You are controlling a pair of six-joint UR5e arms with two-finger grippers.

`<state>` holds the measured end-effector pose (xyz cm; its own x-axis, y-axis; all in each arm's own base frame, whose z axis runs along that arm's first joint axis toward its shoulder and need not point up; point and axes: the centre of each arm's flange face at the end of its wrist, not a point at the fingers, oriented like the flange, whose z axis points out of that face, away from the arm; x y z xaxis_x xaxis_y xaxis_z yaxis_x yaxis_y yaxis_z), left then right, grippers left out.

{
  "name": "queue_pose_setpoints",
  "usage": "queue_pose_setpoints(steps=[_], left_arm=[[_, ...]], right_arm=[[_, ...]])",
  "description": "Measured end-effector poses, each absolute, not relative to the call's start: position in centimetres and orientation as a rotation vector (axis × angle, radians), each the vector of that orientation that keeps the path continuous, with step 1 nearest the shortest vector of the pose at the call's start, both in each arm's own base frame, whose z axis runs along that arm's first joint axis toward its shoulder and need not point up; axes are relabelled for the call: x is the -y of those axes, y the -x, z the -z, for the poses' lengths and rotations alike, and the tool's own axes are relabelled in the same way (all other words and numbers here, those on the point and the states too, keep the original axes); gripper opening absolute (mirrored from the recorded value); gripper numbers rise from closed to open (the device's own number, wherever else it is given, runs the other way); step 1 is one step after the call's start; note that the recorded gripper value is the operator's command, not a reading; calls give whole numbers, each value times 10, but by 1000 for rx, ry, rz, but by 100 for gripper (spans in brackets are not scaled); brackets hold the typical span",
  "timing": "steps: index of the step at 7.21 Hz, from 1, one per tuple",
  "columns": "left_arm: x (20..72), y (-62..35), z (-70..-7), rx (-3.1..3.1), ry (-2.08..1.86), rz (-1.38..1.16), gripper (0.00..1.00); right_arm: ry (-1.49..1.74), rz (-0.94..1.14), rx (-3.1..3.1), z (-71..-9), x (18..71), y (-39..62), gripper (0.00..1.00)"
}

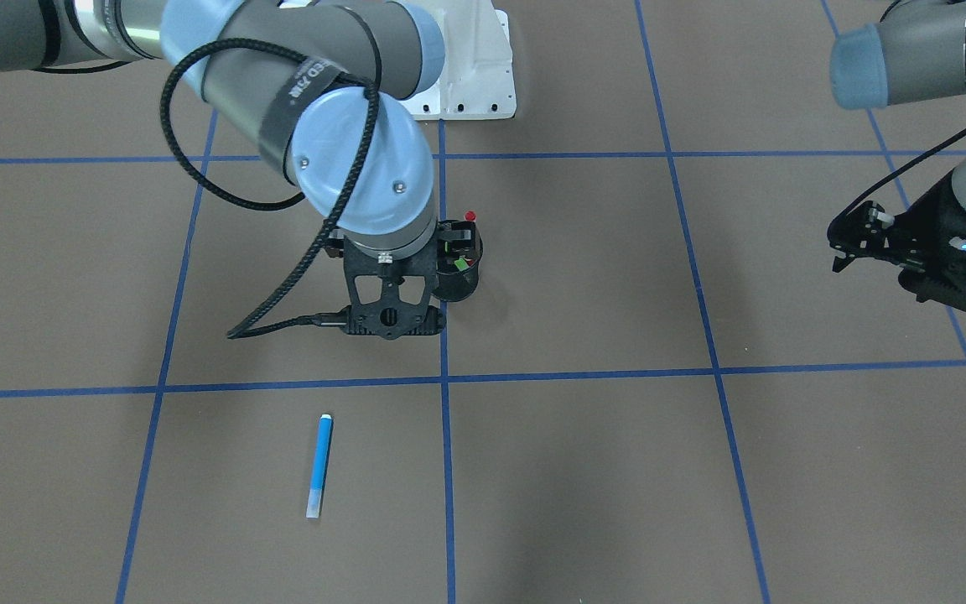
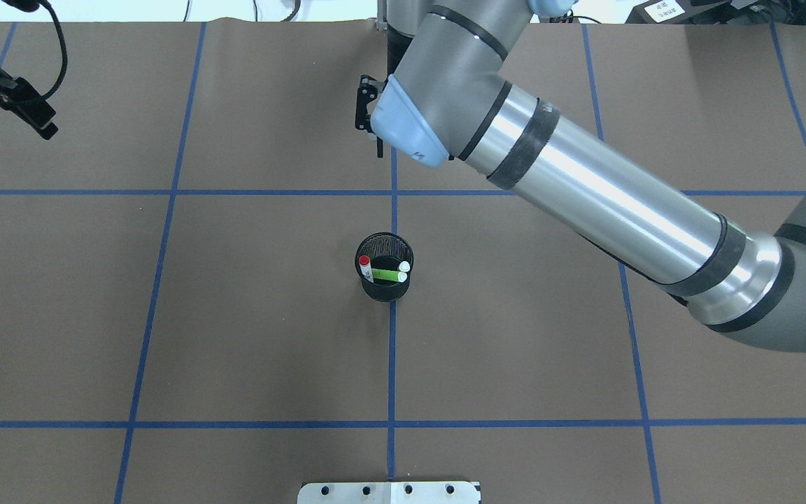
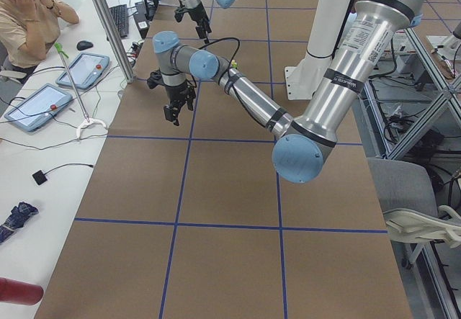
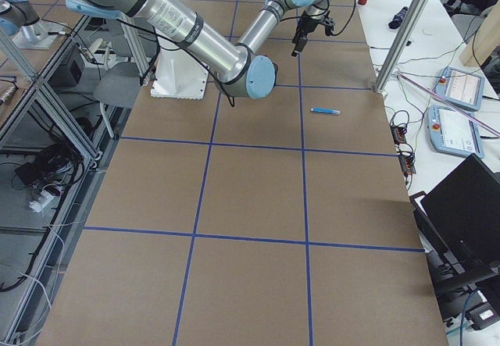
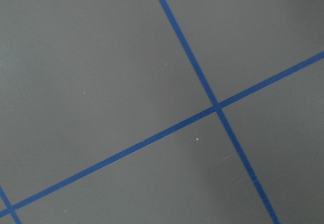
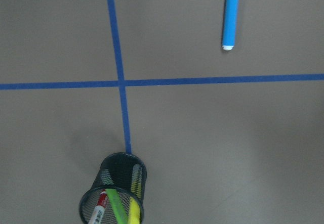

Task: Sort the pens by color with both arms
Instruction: 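Lower the right gripper over the pen cup, then grasp the red-capped white marker with the right gripper and lift it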

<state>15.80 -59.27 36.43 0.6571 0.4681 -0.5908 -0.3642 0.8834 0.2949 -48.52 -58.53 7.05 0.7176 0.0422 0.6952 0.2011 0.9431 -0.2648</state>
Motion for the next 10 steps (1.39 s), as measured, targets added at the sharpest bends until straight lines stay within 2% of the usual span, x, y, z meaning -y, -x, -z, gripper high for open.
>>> queue_pose_setpoints(steps=[2,3,6,10], left_arm=[[592,-151,-373,-711,-152,-482,99],[592,-150,-373,-711,-152,-482,99],[592,-148,-373,-711,-154,-478,99],[590,-147,-370,-712,-158,-475,99]], right_arm=[[355,133,744,-60,562,527,96],[352,157,743,-61,552,543,88],[308,221,759,-73,537,582,48],[338,239,744,-97,523,599,45]])
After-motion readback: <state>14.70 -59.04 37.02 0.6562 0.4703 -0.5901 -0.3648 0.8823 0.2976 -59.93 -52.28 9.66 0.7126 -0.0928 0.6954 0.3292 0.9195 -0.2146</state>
